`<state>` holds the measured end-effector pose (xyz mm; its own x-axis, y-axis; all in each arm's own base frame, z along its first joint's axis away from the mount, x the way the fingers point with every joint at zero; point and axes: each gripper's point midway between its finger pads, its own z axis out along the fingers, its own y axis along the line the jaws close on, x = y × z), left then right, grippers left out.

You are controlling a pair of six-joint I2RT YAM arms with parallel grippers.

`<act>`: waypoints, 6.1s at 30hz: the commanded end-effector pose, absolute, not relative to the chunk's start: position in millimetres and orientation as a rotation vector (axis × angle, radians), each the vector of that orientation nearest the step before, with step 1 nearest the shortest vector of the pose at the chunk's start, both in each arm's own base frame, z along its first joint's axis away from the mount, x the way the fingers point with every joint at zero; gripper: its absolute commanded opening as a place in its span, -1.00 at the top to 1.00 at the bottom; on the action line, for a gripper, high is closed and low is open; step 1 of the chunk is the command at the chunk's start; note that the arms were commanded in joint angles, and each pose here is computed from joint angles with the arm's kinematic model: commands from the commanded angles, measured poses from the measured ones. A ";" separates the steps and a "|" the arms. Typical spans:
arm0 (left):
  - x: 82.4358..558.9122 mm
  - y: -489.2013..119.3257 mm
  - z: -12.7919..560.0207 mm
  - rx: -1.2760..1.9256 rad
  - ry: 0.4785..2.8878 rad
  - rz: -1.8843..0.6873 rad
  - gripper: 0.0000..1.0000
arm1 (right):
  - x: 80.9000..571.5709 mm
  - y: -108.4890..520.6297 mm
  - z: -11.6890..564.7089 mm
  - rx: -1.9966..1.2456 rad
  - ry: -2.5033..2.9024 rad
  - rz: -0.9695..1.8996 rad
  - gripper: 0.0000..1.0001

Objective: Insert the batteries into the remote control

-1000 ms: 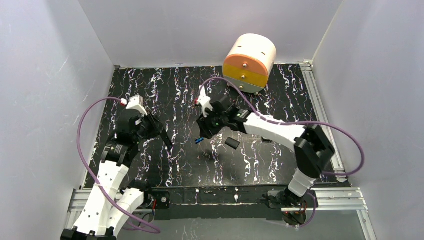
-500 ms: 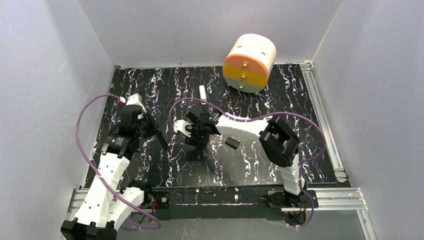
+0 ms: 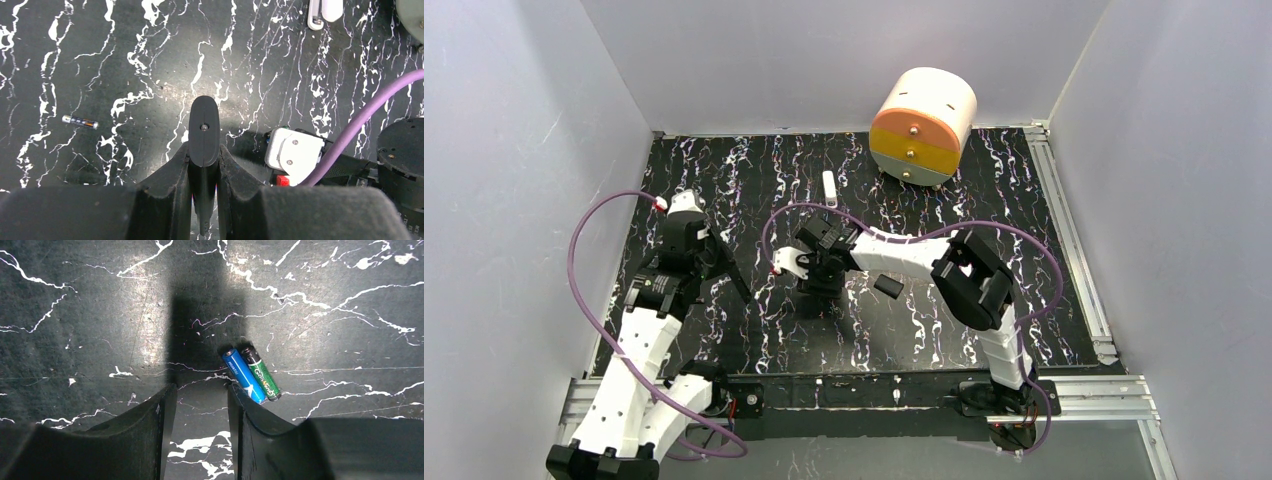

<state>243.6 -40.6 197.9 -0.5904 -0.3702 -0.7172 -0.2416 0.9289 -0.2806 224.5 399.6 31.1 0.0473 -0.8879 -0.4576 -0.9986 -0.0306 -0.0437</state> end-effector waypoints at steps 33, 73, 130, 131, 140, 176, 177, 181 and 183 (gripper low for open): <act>241.0 -12.2 209.3 -0.516 2.181 -0.045 1.00 | 244.2 423.1 40.3 -1.977 1.806 0.451 0.13; 243.7 -15.8 206.9 -0.516 2.186 -0.085 1.00 | 231.8 380.5 20.3 -1.965 1.973 0.238 0.64; 279.6 -226.8 245.9 -0.164 2.013 -1.313 1.00 | 232.8 359.0 312.5 -0.376 1.959 1.201 0.88; 279.1 -229.0 249.8 -0.153 2.002 -1.336 1.00 | 231.2 357.8 312.4 -0.381 1.959 1.199 0.88; 270.7 -246.6 275.6 -0.016 1.957 -1.492 1.00 | 217.0 346.9 306.5 -0.434 1.912 1.215 0.87; 273.3 -252.0 314.5 -0.079 1.910 -1.656 1.00 | 206.8 351.9 294.9 -0.613 1.856 1.087 0.78; 273.5 -251.8 316.1 -0.087 1.908 -1.660 1.00 | 205.8 352.8 293.7 -0.617 1.856 1.087 0.76; 275.4 -251.1 320.6 -0.117 1.902 -1.670 1.00 | 204.0 353.9 291.1 -0.625 1.861 1.083 0.73; 276.2 -250.4 322.6 -0.131 1.900 -1.675 1.00 | 203.9 352.9 289.7 -0.626 1.866 1.070 0.70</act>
<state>278.7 -248.9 284.3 -0.8298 -0.4360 -0.3483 0.2516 0.2649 -0.9309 203.4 353.3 279.3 -0.5392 -0.0201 -0.8419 -0.7321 0.5053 0.4568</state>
